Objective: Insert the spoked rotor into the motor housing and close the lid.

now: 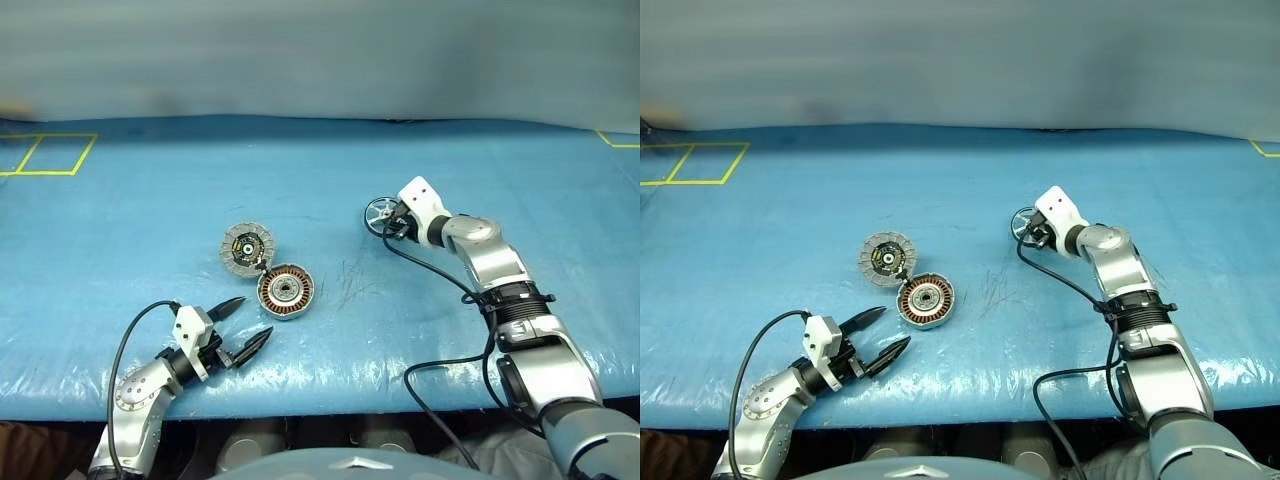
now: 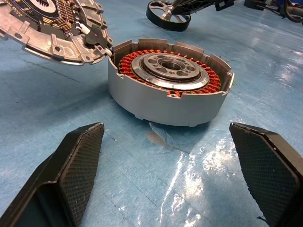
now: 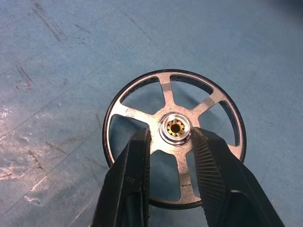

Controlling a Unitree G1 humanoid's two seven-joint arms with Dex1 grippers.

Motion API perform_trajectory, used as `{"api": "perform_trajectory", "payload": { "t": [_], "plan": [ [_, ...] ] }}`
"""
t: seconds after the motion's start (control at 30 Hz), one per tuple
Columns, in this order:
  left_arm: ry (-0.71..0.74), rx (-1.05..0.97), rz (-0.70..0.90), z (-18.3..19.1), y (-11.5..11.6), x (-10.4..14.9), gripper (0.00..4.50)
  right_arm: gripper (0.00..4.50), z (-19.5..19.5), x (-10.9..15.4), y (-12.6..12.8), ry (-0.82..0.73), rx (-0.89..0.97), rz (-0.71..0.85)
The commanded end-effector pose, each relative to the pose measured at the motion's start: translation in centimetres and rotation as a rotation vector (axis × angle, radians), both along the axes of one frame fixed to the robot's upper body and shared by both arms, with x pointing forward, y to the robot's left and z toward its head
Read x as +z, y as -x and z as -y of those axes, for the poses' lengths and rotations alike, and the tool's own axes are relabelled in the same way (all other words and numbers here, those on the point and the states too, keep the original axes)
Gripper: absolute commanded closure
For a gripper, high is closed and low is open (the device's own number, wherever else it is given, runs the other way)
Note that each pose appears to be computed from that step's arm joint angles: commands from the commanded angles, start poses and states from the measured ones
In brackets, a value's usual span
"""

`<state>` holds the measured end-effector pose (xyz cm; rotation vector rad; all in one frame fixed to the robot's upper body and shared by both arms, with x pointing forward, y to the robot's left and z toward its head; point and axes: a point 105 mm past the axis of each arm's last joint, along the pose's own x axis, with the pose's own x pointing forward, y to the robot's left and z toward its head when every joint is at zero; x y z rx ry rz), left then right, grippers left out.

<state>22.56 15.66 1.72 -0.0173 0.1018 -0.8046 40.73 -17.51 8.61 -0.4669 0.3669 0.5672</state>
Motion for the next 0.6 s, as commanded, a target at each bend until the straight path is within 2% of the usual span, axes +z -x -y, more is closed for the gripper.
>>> {"api": "perform_trajectory", "payload": {
  "t": [0.03, 0.2, 0.27, 0.6],
  "plan": [
    [-0.006, -0.011, 0.018, 0.26, 0.02, 0.33, 0.00, 3.07, -0.17, -0.03, -0.02, -0.020, 0.008, -0.006],
    [-0.009, -0.010, 0.018, 0.24, -0.03, 0.32, 0.00, 3.07, -0.40, 0.06, 0.08, -0.042, 0.008, 0.002],
    [-0.010, -0.011, 0.018, 0.25, -0.03, 0.31, 0.00, 3.44, -0.49, 0.05, 0.21, -0.039, 0.012, 0.006],
    [-0.013, -0.011, 0.018, 0.25, -0.16, 0.26, 0.00, 3.44, -0.30, -0.56, 0.74, -0.026, -0.003, 0.000]
  ]
}}
